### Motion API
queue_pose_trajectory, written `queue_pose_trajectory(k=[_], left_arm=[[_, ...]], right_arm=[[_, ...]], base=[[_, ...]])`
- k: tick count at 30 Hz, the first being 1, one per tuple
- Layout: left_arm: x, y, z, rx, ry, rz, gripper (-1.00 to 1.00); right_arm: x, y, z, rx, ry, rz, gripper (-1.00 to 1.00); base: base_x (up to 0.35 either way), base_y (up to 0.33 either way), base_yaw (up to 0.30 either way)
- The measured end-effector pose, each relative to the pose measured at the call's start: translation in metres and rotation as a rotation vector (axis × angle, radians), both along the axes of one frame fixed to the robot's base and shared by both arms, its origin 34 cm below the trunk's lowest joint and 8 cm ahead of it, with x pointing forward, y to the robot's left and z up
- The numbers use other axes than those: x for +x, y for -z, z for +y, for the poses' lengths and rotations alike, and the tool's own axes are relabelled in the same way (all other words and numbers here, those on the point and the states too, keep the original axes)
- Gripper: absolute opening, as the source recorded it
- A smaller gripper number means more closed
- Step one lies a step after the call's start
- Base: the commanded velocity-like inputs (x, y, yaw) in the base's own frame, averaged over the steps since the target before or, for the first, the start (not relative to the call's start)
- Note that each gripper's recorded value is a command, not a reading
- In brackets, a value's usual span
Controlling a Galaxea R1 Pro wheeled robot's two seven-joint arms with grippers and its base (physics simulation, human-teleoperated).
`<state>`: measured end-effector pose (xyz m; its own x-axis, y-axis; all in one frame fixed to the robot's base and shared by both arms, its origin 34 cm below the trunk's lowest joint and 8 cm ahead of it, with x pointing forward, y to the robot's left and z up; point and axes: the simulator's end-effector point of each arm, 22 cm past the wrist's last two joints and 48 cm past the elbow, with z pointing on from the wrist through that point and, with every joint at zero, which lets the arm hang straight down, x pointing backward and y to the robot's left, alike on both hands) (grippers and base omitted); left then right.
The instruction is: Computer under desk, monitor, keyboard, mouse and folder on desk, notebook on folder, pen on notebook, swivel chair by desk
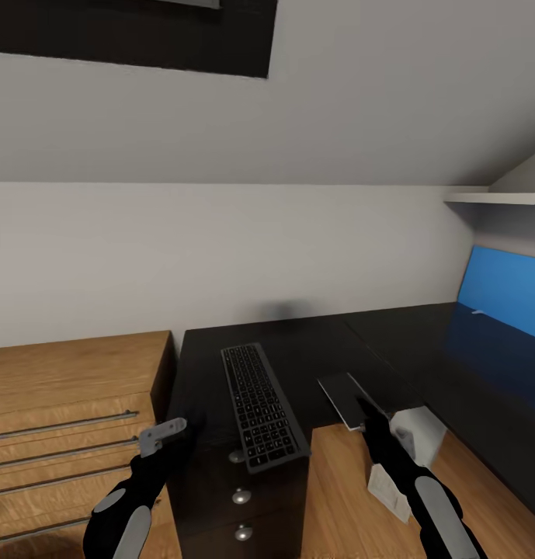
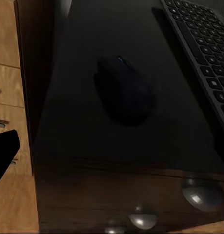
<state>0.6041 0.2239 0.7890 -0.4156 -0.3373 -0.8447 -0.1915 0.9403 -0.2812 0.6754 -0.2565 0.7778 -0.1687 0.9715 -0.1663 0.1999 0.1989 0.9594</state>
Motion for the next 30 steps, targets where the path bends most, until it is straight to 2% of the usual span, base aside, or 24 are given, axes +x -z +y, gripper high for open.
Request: queue_pose_trajectory(k=[13,24,30], left_arm=[[0.000,0.000,0.002,0.001,-0.002,0.002,1.00],[-0.001,0.001,0.010,0.018,-0.008,0.005,1.00],[0.000,0.001,0.016,0.028,-0.014,0.003,1.00]], right_arm=[[0.000,0.003,-0.002,-0.009,0.006,0.008,1.00],[-0.006,0.028,-0.024,-0.046,0.036,0.068,1.00],[-0.009,0.040,-0.028,-0.048,0.044,0.095,1.00]], base=[[-0.254,-0.074,0.000],[-0.025,-0.011,0.000],[-0.001,0.000,0.000]])
